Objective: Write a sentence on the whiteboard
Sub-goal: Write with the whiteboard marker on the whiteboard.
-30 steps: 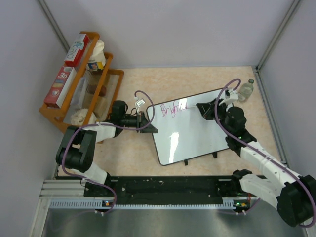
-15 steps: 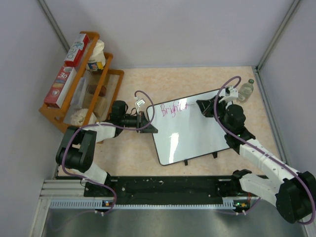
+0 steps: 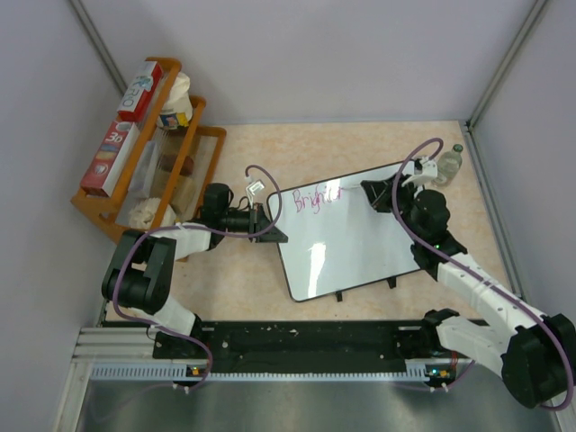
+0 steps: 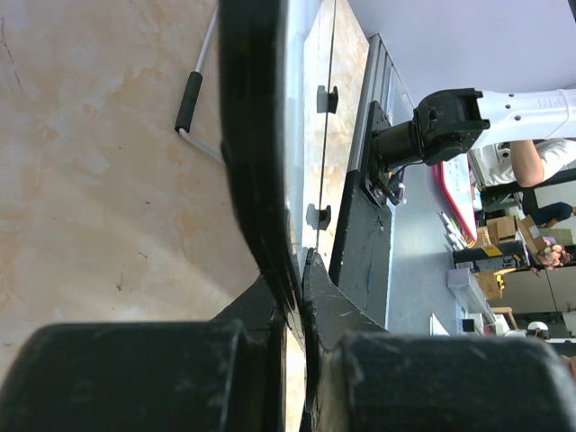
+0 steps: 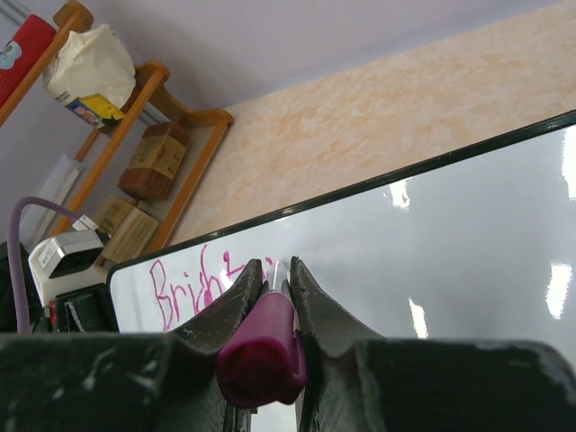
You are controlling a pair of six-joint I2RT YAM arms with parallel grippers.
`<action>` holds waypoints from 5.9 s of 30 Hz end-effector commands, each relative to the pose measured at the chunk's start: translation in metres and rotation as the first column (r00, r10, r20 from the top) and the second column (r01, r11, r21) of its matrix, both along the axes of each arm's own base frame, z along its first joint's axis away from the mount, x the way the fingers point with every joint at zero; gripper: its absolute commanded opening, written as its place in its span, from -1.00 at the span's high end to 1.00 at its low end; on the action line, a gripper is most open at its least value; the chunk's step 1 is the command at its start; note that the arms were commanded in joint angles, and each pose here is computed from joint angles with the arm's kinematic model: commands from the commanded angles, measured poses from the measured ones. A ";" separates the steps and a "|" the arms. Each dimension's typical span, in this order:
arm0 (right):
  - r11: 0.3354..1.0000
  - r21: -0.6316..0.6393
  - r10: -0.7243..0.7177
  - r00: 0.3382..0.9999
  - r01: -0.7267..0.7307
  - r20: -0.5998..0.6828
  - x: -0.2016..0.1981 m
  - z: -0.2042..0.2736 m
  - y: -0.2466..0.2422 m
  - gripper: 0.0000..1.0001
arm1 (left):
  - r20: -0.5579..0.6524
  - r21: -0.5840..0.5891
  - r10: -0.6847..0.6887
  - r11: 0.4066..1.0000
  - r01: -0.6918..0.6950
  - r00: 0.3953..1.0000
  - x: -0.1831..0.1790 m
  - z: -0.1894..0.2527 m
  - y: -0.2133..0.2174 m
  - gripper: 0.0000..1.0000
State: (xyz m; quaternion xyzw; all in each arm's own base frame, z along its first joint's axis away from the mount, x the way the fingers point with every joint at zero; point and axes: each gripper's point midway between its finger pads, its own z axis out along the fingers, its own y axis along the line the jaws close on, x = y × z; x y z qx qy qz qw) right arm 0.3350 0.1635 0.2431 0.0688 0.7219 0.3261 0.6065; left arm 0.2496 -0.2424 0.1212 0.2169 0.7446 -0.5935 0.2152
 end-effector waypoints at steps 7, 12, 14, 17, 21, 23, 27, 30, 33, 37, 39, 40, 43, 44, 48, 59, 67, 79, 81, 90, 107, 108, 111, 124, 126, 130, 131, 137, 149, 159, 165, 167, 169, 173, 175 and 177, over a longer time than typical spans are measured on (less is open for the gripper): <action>0.998 -0.032 -0.053 0.999 0.053 0.003 0.003 0.002 -0.015 1.00 | 0.160 0.076 -0.013 0.997 0.001 0.987 0.002 -0.028 0.000 1.00; 0.999 -0.034 -0.036 0.999 0.036 0.001 -0.003 -0.001 -0.013 1.00 | 0.162 0.075 -0.013 0.997 0.001 0.987 0.002 -0.028 -0.001 1.00; 0.999 -0.031 -0.033 0.999 0.033 -0.001 -0.004 -0.003 -0.013 1.00 | 0.162 0.075 -0.013 0.997 0.001 0.987 0.002 -0.028 -0.001 1.00; 0.999 -0.024 -0.033 0.999 0.033 0.000 -0.005 -0.003 -0.013 1.00 | 0.159 0.075 -0.014 0.997 0.002 0.987 0.002 -0.028 -0.001 1.00; 0.999 0.001 -0.036 0.999 0.036 0.025 -0.004 0.011 -0.013 1.00 | 0.160 0.075 -0.012 0.997 0.000 0.987 0.002 -0.028 -0.001 1.00; 0.999 0.018 -0.035 0.999 0.034 0.040 -0.005 0.020 -0.012 1.00 | 0.160 0.075 -0.012 0.997 0.000 0.987 0.002 -0.028 -0.001 1.00; 0.999 0.049 -0.011 0.997 0.007 0.080 -0.011 0.041 -0.009 1.00 | 0.163 0.076 -0.012 0.997 -0.001 0.986 0.002 -0.028 0.000 1.00; 0.998 0.059 -0.010 0.995 0.004 0.098 -0.017 0.049 -0.011 1.00 | 0.163 0.076 -0.012 0.997 -0.001 0.986 0.002 -0.028 0.000 1.00; 0.998 0.056 -0.014 0.995 0.009 0.102 -0.022 0.052 -0.014 1.00 | 0.165 0.076 -0.011 0.997 -0.002 0.986 0.003 -0.027 0.000 1.00; 0.999 0.047 -0.020 0.995 0.015 0.097 -0.028 0.049 -0.018 1.00 | 0.162 0.076 -0.010 0.997 -0.002 0.987 0.002 -0.028 0.000 1.00; 0.999 0.045 -0.021 0.996 0.017 0.092 -0.029 0.046 -0.020 1.00 | 0.164 0.076 -0.011 0.997 -0.002 0.986 0.002 -0.028 0.000 1.00; 0.999 0.046 -0.011 0.996 0.007 0.087 -0.030 0.045 -0.019 1.00 | 0.164 0.077 -0.010 0.997 -0.003 0.986 0.002 -0.028 0.000 1.00; 0.999 0.050 -0.003 0.997 -0.001 0.075 -0.030 0.041 -0.021 1.00 | 0.165 0.077 -0.009 0.997 -0.003 0.986 0.002 -0.028 0.000 1.00; 0.999 0.050 0.000 0.998 -0.004 0.070 -0.031 0.038 -0.021 1.00 | 0.167 0.076 -0.009 0.997 -0.003 0.986 0.002 -0.027 0.000 1.00; 0.999 0.052 0.008 0.999 -0.011 0.054 -0.031 0.033 -0.022 1.00 | 0.169 0.078 -0.006 0.997 -0.007 0.986 0.002 -0.027 0.000 1.00; 0.999 0.047 0.017 0.999 -0.019 0.046 -0.029 0.031 -0.024 1.00 | 0.173 0.081 -0.002 0.997 -0.013 0.985 0.003 -0.028 0.000 1.00; 0.999 0.045 0.025 0.999 -0.027 0.039 -0.030 0.027 -0.023 1.00 | 0.177 0.083 0.003 0.996 -0.018 0.984 0.003 -0.028 0.001 1.00; 0.999 0.035 0.039 0.998 -0.041 0.041 -0.032 0.028 -0.021 1.00 | 0.182 0.082 0.007 0.996 -0.022 0.983 0.003 -0.028 0.001 1.00; 0.999 0.034 0.041 0.998 -0.042 0.043 -0.032 0.028 -0.021 1.00 | 0.185 0.081 0.007 0.996 -0.022 0.983 0.004 -0.027 0.001 1.00; 0.998 0.053 0.042 0.998 -0.044 0.052 -0.035 0.029 -0.021 1.00 | 0.184 0.079 0.007 0.997 -0.022 0.983 0.004 -0.027 0.001 1.00; 0.998 0.049 0.045 0.998 -0.047 0.043 -0.037 0.026 -0.021 1.00 | 0.181 0.078 0.008 0.997 -0.022 0.983 0.003 -0.028 0.001 1.00; 0.998 0.048 0.046 0.998 -0.049 0.045 -0.037 0.028 -0.021 1.00 | 0.184 0.078 0.009 0.997 -0.024 0.983 0.003 -0.027 0.001 1.00; 0.998 0.035 0.044 0.998 -0.045 0.041 -0.037 0.027 -0.022 1.00 | 0.185 0.077 0.010 0.997 -0.025 0.983 0.003 -0.027 0.001 1.00; 0.999 0.013 0.037 0.998 -0.038 0.047 -0.027 0.037 -0.021 1.00 | 0.184 0.074 0.007 0.997 -0.021 0.983 0.003 -0.027 0.000 1.00; 0.999 0.011 0.034 0.998 -0.035 0.058 -0.025 0.043 -0.021 1.00 | 0.183 0.075 0.008 0.997 -0.023 0.983 0.003 -0.027 0.001 1.00; 1.000 0.006 0.024 0.997 -0.024 0.078 -0.019 0.051 -0.021 1.00 | 0.179 0.072 0.005 0.997 -0.018 0.984 0.002 -0.027 0.000 1.00; 1.000 0.006 0.024 0.997 -0.024 0.078 -0.016 0.052 -0.021 1.00 | 0.182 0.072 0.006 0.997 -0.019 0.983 0.003 -0.027 0.000 1.00; 1.000 0.000 0.000 0.996 0.000 0.084 -0.008 0.056 -0.023 1.00 | 0.182 0.070 0.005 0.997 -0.019 0.983 0.002 -0.027 0.000 1.00; 0.998 -0.041 -0.050 0.998 0.052 0.038 0.012 0.034 -0.027 1.00 | 0.183 0.068 0.005 0.998 -0.018 0.983 0.002 -0.026 0.000 1.00; 0.993 -0.078 -0.086 0.996 0.086 0.006 0.012 0.018 -0.035 1.00 | 0.179 0.066 0.004 0.998 -0.016 0.984 0.001 -0.026 0.000 1.00; 0.986 -0.114 -0.122 0.993 0.121 0.004 0.012 0.015 -0.043 1.00 | 0.181 0.066 0.004 0.998 -0.016 0.984 0.002 -0.026 0.000 1.00; 0.983 -0.126 -0.133 0.991 0.132 -0.001 0.012 0.012 -0.046 1.00 | 0.182 0.066 0.005 0.998 -0.017 0.983 0.002 -0.026 0.000 1.00; 0.982 -0.130 -0.139 0.990 0.137 -0.001 0.011 0.012 -0.047 1.00 | 0.181 0.067 0.005 0.998 -0.017 0.983 0.002 -0.026 0.000 1.00; 0.982 -0.123 -0.142 0.990 0.142 0.006 0.010 0.015 -0.048 1.00 | 0.179 0.066 0.004 0.998 -0.016 0.984 0.002 -0.026 0.000 1.00; 0.984 -0.113 -0.138 0.990 0.139 0.013 0.010 0.019 -0.047 1.00 | 0.181 0.065 0.004 0.998 -0.016 0.984 0.002 -0.026 0.000 1.00; 0.988 -0.091 -0.126 0.991 0.128 0.034 0.008 0.028 -0.045 1.00 | 0.178 0.066 0.004 0.998 -0.016 0.984 0.002 -0.026 0.000 1.00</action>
